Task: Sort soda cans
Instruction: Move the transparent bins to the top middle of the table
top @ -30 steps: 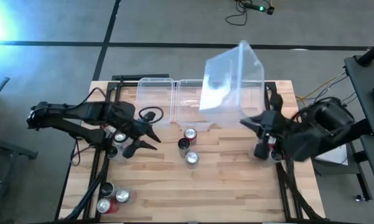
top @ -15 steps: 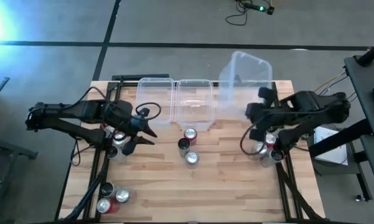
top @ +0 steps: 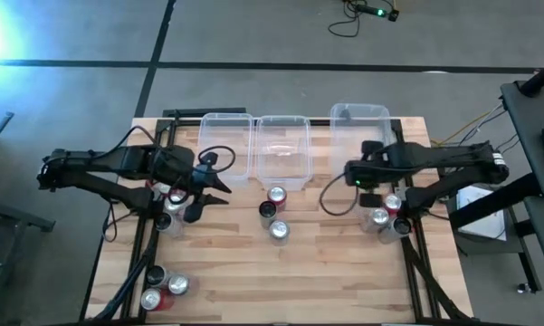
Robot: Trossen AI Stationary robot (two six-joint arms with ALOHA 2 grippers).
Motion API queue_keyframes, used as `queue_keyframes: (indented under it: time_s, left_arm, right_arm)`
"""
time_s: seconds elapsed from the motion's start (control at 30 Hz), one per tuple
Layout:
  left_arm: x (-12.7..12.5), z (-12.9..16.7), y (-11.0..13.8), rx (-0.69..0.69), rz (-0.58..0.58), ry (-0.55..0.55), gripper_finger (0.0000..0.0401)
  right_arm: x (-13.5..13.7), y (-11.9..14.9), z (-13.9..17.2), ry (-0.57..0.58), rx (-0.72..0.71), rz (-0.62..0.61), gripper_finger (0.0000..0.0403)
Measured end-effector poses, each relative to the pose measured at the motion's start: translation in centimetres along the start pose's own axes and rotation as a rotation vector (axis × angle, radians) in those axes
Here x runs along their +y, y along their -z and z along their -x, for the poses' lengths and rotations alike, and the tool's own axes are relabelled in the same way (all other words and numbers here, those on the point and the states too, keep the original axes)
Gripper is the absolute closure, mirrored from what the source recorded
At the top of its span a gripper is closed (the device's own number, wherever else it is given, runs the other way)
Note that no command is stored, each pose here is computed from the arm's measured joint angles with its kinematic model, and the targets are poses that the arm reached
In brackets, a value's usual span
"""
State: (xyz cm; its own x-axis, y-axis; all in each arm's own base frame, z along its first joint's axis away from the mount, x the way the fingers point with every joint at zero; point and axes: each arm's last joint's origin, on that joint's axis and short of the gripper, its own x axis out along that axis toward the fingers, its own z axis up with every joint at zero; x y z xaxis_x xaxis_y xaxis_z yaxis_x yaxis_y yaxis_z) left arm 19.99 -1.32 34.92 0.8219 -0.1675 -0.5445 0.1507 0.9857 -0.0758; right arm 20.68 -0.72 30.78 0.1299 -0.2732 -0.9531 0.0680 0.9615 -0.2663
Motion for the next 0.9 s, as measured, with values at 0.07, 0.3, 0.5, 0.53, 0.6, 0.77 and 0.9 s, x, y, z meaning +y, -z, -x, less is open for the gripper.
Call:
queue_keyframes:
  time_s: [0.07,0.3,0.5,0.53,0.6,0.77,0.9]
  left_arm:
    - [0.1,-0.2,0.0,0.003,-0.014,-0.015,0.0272]
    - [0.9,-0.8,0.3,0.021,0.003,-0.061,0.0272]
    - [1.0,-0.8,0.4,0.020,0.002,-0.069,0.0272]
    - [1.0,-0.8,0.4,0.020,0.001,-0.069,0.0272]
    - [1.0,-0.8,0.4,0.020,0.003,-0.070,0.0272]
    - [1.0,-0.9,0.3,0.010,0.001,-0.071,0.0272]
    - [1.1,-0.9,0.3,0.010,0.001,-0.072,0.0272]
  right_arm:
    - [-0.4,-0.3,-1.5,-0.040,-0.029,0.011,0.0380]
    - [-1.2,0.6,-5.1,-0.080,0.026,0.007,0.0380]
    - [-0.2,0.3,-6.5,-0.083,-0.030,0.038,0.0380]
    - [-0.2,0.3,-6.6,-0.083,-0.033,0.040,0.0380]
    - [-0.2,0.3,-6.6,-0.082,-0.037,0.040,0.0380]
    - [-0.3,0.0,-6.4,-0.079,-0.062,0.045,0.0360]
    - [-0.3,-0.1,-6.3,-0.071,-0.065,0.044,0.0327]
